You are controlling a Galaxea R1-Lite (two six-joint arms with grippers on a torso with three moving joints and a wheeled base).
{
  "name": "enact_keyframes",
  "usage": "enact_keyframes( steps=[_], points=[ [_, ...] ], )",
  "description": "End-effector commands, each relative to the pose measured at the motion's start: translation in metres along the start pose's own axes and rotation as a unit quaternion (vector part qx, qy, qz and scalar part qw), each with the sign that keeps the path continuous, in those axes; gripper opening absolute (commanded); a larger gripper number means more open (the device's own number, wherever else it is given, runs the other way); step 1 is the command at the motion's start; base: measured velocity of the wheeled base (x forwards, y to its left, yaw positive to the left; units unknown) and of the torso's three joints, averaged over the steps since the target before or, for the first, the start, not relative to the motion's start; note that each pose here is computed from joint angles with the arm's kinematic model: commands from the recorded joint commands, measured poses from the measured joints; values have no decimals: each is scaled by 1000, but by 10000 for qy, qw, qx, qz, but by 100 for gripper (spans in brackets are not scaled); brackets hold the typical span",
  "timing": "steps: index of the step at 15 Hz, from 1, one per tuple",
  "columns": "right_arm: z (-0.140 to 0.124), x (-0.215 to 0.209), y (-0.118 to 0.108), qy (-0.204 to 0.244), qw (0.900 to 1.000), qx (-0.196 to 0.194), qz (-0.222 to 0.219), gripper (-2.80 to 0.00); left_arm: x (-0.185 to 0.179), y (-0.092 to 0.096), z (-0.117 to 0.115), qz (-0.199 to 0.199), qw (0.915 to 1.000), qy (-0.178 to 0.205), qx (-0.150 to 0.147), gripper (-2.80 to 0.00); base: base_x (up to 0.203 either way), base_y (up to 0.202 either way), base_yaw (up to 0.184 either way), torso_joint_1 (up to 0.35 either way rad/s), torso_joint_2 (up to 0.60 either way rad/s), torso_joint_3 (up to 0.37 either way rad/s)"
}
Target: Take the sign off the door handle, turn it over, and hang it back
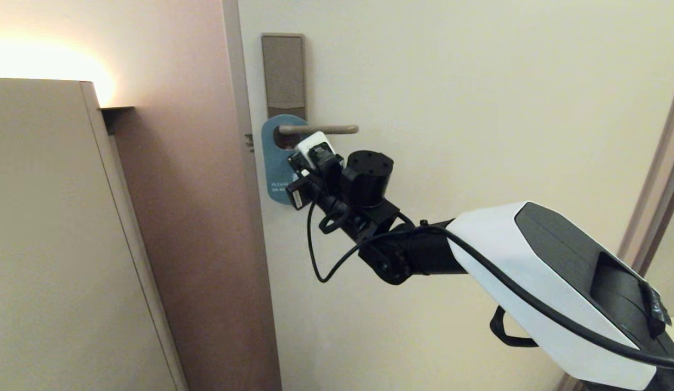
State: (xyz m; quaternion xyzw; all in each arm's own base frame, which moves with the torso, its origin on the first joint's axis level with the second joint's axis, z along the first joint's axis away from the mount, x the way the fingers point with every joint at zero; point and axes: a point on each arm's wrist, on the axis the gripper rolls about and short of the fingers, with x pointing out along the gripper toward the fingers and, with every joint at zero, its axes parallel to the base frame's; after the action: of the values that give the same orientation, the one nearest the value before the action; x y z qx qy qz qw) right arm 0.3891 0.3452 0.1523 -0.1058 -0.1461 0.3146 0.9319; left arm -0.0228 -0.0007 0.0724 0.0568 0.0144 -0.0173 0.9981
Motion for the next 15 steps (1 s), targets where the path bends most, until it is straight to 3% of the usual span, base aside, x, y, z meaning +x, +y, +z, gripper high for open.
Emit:
enact_keyframes(
  steps=[1, 8, 15],
  points=[
    [-5, -6, 2, 153, 9999, -17, 52, -280, 0, 0, 0, -4, 10000, 0, 4, -280, 0, 0, 0, 0, 0, 0],
    [-9, -40, -5, 784, 9967, -68, 178, -280, 0, 0, 0, 4, 10000, 1, 4, -280, 0, 0, 0, 0, 0, 0],
    [14, -111, -67, 1441, 9888, -224, -308, -280, 0, 0, 0, 4, 10000, 1, 4, -280, 0, 0, 0, 0, 0, 0]
  ],
)
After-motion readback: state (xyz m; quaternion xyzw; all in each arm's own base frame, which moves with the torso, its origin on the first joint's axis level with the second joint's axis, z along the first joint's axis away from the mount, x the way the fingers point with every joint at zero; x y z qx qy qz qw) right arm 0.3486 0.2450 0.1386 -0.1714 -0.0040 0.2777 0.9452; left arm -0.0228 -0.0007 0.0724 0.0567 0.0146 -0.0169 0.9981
